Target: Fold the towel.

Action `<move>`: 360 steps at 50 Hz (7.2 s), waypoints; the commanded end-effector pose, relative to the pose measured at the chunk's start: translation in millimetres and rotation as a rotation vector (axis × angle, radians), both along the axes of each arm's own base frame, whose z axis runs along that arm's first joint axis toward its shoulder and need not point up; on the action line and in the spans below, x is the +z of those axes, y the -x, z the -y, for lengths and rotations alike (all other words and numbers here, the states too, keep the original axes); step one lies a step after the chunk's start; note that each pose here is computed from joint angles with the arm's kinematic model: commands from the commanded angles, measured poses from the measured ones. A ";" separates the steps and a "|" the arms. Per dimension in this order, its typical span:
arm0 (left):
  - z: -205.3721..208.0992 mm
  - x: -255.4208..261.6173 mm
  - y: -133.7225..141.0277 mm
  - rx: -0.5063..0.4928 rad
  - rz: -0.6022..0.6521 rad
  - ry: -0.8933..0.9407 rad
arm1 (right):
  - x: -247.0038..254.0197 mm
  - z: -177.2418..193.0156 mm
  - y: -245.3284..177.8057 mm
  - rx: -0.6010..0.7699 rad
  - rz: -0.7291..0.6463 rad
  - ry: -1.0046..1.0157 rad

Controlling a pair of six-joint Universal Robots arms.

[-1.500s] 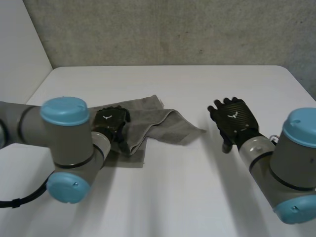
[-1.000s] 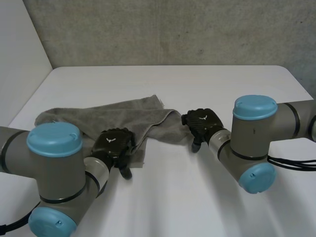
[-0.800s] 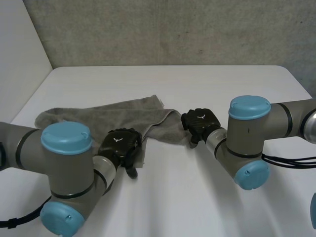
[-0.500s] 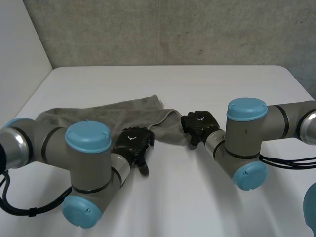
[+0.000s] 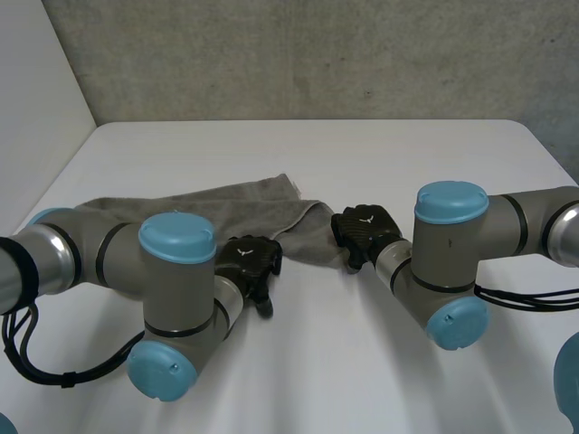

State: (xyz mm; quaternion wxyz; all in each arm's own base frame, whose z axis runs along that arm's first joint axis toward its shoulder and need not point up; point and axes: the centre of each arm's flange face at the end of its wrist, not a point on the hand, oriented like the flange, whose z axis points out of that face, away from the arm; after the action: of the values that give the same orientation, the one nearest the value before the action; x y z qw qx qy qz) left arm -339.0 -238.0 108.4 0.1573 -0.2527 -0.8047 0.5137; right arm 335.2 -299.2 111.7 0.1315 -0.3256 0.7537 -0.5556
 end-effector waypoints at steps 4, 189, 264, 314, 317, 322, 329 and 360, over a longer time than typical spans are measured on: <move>0.8 3.1 -1.4 0.006 -0.004 0.006 | -1.8 -0.4 -0.1 0.001 -0.003 -0.003; 15.2 54.1 -36.2 0.236 -0.235 -0.039 | 45.5 -53.1 112.7 -0.004 -0.131 0.074; -20.0 19.3 -23.3 0.148 -0.138 -0.113 | 47.9 -24.8 137.6 -0.126 -0.114 0.139; -10.8 123.2 -35.1 0.118 -0.240 0.158 | 155.4 -36.5 121.7 -0.087 0.004 0.404; -1.2 143.6 -42.6 0.126 -0.280 0.207 | 182.8 -39.7 113.9 -0.055 0.055 0.436; 39.1 166.5 -62.9 0.184 -0.319 0.284 | 207.8 -32.6 97.8 -0.002 0.096 0.498; 108.8 196.7 -60.4 0.184 -0.368 0.430 | 234.4 -12.4 30.6 0.129 0.160 0.636; 113.8 119.4 -89.2 -0.048 -0.245 0.232 | 200.8 -22.3 14.9 0.199 0.049 0.556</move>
State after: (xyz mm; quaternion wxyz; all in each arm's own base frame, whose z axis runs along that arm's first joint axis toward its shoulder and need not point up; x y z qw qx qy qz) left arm -268.3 -371.3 310.4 0.2198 -0.1974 -0.6221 0.7250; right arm 330.1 -295.3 368.0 0.1014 -0.3485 0.4873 -0.7942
